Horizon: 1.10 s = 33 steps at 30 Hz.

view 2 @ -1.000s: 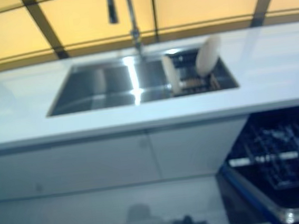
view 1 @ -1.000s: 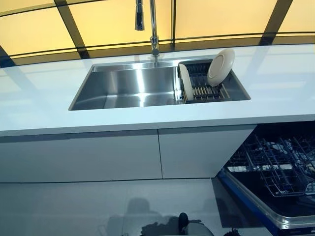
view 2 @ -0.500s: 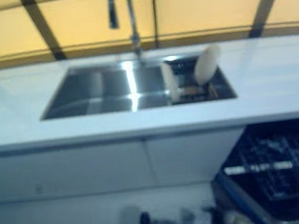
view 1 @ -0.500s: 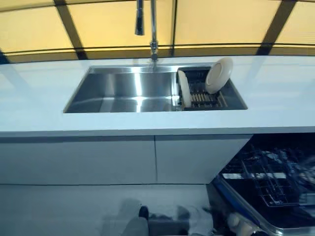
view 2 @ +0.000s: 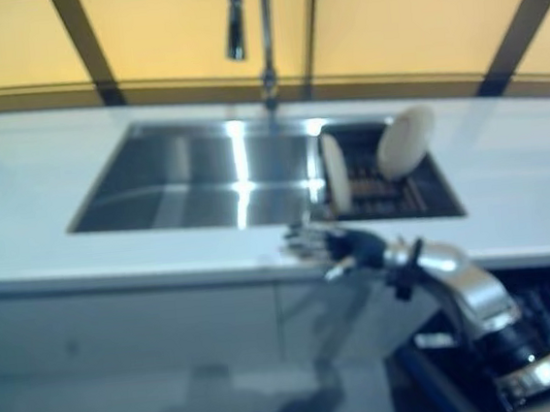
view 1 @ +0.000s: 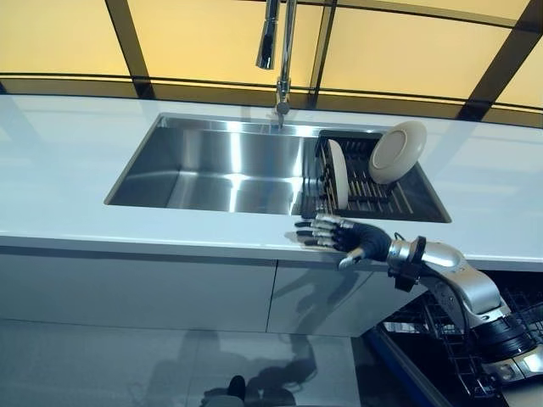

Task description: Take plates into dishwasher

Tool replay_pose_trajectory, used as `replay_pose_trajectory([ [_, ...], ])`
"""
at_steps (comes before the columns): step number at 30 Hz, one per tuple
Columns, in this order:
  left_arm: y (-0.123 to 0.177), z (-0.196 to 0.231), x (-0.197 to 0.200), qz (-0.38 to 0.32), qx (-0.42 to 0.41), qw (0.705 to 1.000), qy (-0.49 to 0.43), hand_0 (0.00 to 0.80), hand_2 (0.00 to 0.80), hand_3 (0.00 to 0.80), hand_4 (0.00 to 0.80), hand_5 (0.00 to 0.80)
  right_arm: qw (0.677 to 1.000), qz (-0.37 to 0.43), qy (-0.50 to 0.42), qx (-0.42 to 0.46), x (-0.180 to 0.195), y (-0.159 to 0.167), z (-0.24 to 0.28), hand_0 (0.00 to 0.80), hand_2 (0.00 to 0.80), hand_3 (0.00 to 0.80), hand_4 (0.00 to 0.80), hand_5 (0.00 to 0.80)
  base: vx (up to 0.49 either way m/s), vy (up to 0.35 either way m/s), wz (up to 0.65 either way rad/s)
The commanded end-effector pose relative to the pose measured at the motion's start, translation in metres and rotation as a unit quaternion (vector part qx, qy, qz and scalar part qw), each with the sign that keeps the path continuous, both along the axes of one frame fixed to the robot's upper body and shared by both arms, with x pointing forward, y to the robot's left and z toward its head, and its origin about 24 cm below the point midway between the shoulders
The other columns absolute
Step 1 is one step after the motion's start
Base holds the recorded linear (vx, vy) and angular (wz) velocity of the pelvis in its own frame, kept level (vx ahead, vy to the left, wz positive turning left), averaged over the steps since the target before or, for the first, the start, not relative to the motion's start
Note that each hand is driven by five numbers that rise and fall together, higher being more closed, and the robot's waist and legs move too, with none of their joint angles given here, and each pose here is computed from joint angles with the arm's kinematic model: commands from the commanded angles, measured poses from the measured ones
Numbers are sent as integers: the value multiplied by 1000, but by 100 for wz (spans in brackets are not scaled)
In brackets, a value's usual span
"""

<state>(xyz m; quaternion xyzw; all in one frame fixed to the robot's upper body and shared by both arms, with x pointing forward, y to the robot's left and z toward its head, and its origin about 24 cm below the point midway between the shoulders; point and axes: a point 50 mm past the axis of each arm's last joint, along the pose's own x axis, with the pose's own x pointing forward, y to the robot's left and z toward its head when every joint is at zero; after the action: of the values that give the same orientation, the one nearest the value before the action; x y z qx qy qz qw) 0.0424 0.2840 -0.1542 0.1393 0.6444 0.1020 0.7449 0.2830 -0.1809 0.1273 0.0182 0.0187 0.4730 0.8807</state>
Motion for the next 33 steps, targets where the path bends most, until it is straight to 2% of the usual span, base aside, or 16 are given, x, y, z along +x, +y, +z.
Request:
replay_pose_trajectory([
  [1,8,2,0,-14,7,1000,12,0,0,0,0,0,989,-70,-63,110,18,-19,45,0,0,0,0,0,59,-16,-2],
  [3,9,3,1,-17,8,1000,13,0,0,0,0,0,983,-115,-74,124,23,-31,53,0,0,0,0,0,21,-7,-1],
  [4,10,3,2,-21,9,1000,15,0,0,0,0,0,970,-169,-92,151,28,-51,64,0,0,0,0,0,0,0,0],
  [8,12,4,6,-26,7,999,19,0,0,0,0,0,925,-297,-133,197,34,-93,102,0,0,0,0,0,20,7,0],
  [12,11,4,9,-28,6,999,22,0,0,0,0,0,823,-486,-164,244,31,-148,140,0,0,0,0,0,42,28,-1],
  [15,11,4,12,-24,7,999,20,0,0,0,0,0,775,-547,-187,254,26,-163,159,0,0,0,0,0,24,3,-2],
  [16,12,5,17,-23,11,999,20,0,0,0,0,0,729,-598,-203,263,20,-175,174,0,0,0,0,0,0,0,0],
  [21,12,7,24,-20,20,999,25,0,0,0,0,0,598,-724,-262,224,6,-202,211,0,0,0,0,0,6,-65,-3],
  [23,10,7,26,-22,16,999,28,0,0,0,0,0,584,-739,-289,171,7,-199,226,0,0,0,0,0,-17,-49,-8],
  [28,-3,2,30,-41,-2,999,27,0,0,0,0,0,596,-739,-305,69,19,-187,247,0,0,0,0,0,33,22,-3],
  [33,-5,3,33,-53,-8,998,22,0,0,0,0,0,660,-714,-230,29,38,-182,226,0,0,0,0,0,149,157,18],
])
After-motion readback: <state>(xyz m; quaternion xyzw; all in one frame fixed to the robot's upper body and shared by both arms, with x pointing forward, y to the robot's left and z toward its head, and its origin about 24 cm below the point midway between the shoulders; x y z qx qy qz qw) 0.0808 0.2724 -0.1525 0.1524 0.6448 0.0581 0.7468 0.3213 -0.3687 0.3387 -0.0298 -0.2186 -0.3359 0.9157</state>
